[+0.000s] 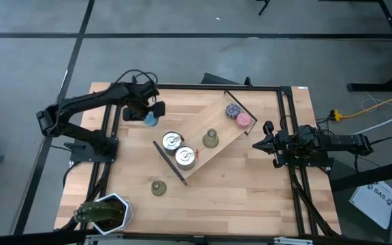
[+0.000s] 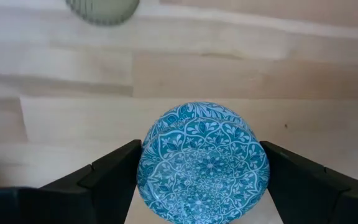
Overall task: Pick & Place candle stick holders
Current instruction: Put the blue patterned scented candle on the shelf
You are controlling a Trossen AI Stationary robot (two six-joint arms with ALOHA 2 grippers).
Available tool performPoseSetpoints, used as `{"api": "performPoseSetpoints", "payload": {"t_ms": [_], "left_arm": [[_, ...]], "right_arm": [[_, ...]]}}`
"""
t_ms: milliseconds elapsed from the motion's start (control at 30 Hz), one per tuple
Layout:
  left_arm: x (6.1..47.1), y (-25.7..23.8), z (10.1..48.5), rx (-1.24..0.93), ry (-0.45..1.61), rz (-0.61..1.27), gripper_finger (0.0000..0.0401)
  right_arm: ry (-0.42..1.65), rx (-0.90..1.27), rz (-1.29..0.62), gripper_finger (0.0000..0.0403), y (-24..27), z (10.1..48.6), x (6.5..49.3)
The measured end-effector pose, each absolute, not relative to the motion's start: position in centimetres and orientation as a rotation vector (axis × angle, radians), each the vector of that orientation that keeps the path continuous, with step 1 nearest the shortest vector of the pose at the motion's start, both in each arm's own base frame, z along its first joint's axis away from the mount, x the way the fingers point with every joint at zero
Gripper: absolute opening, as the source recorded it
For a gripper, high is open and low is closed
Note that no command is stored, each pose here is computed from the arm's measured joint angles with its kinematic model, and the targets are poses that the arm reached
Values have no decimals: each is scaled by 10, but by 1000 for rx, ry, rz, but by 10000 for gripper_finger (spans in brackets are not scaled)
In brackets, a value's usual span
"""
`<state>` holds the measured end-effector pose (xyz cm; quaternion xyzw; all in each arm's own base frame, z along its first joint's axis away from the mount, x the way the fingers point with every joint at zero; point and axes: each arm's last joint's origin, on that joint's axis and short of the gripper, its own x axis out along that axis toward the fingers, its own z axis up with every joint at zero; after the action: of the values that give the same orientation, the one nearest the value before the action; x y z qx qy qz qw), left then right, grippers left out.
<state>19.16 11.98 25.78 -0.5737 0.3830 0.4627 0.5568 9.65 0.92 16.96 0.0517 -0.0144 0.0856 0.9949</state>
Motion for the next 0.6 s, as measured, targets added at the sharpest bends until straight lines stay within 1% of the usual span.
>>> {"api": "performPoseSetpoints", "payload": {"t_ms": [267, 600], "left_arm": [[193, 137, 287, -1221, 903, 1007, 308], [223, 163, 308, -1066, 929, 911, 308]], "right_arm": [[-29, 104, 172, 10, 9, 170, 96], [-29, 104, 171, 10, 9, 170, 96]]}}
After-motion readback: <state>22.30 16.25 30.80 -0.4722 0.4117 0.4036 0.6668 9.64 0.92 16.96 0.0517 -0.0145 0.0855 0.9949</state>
